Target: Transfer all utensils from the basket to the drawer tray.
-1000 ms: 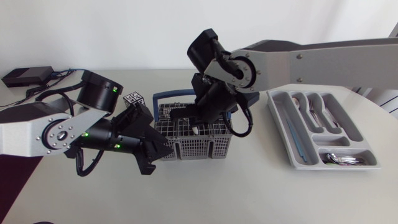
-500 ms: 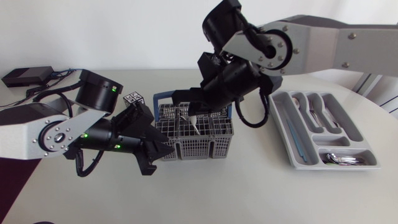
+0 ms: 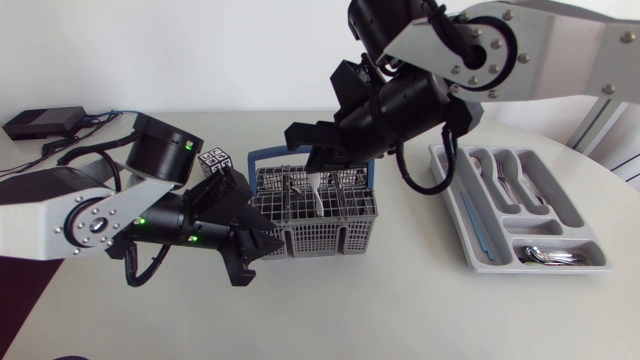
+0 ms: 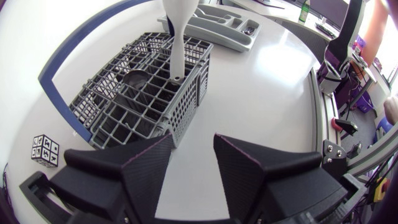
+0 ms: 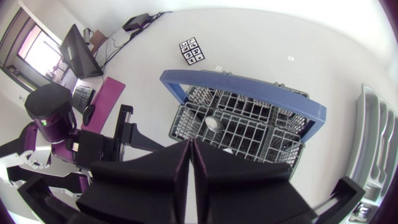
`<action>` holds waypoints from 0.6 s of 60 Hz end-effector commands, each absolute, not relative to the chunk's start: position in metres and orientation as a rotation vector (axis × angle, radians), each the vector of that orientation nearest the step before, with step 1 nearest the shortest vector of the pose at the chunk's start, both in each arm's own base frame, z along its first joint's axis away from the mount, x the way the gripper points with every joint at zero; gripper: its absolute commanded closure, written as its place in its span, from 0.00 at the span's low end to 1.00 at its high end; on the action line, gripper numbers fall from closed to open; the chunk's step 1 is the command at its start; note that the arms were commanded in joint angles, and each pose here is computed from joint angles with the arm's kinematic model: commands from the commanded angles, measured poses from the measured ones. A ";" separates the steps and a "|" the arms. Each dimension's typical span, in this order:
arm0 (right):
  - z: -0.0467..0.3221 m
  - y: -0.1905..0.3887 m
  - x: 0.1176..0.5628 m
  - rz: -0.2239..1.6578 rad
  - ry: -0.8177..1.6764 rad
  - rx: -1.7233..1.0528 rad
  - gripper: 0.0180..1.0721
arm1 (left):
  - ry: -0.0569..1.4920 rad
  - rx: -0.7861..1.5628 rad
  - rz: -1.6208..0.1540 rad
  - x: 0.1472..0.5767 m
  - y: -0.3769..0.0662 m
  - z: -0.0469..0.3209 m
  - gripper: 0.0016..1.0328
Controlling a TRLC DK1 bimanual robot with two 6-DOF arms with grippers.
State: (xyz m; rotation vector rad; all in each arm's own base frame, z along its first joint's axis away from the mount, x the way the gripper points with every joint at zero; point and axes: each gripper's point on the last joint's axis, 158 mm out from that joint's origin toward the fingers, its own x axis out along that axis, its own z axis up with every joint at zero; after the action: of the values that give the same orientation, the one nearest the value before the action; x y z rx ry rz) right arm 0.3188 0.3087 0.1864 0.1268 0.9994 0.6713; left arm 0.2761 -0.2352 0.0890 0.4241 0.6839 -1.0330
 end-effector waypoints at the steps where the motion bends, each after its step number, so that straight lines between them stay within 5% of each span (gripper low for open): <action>1: 0.215 0.309 0.314 0.698 0.947 0.141 0.93 | 0.693 0.429 -1.035 0.271 -0.234 0.083 0.53; 19: 0.257 0.237 0.306 0.628 0.907 0.197 0.93 | 0.684 0.427 -1.030 0.272 -0.233 0.086 0.53; 36: 0.195 0.098 0.320 0.328 0.978 0.192 0.93 | 0.684 0.426 -1.020 0.274 -0.232 0.088 0.53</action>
State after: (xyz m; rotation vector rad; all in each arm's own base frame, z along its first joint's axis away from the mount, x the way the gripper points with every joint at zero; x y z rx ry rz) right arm 0.3274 0.1337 0.2336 0.2292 0.9034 0.4022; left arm 0.2773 -0.2340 0.0896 0.4294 0.6816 -1.0239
